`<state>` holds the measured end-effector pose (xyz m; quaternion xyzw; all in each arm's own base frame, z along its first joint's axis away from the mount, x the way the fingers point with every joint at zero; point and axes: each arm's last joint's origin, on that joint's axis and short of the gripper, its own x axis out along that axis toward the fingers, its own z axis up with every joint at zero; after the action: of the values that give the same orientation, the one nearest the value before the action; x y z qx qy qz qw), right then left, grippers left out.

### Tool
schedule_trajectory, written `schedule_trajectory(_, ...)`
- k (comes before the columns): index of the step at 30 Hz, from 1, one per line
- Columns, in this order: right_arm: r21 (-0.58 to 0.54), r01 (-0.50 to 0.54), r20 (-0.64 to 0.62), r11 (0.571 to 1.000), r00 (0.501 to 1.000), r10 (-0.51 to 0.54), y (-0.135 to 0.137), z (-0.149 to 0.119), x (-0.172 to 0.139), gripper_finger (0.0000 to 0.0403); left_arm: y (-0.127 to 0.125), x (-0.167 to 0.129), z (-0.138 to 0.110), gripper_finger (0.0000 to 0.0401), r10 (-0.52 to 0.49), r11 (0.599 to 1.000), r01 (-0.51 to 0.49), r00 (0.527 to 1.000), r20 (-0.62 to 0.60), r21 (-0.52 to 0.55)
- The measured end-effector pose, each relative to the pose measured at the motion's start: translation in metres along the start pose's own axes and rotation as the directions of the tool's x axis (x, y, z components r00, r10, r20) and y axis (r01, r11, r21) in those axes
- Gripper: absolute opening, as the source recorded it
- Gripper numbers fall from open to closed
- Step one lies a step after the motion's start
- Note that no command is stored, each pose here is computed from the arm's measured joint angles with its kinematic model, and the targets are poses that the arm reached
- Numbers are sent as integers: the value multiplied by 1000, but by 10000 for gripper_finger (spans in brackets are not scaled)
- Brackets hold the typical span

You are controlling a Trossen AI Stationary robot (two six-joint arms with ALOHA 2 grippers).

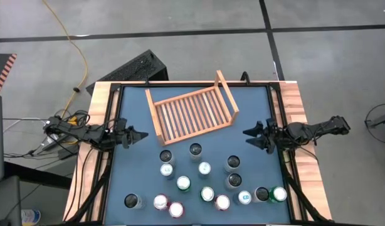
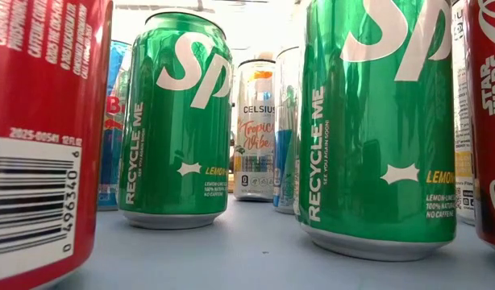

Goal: Place canned beverage on shelf
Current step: Put the white-blue soda can on the shelf

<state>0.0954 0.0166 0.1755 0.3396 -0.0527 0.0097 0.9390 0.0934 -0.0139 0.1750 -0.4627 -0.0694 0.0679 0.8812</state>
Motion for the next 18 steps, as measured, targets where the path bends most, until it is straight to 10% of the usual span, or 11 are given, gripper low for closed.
schedule_trajectory(18, 109, 10, -4, 994, 1000, -10, -1, -1, 0, 286, 1, 0, 2, 0, 34, 999, -34, 998, 55, 6)
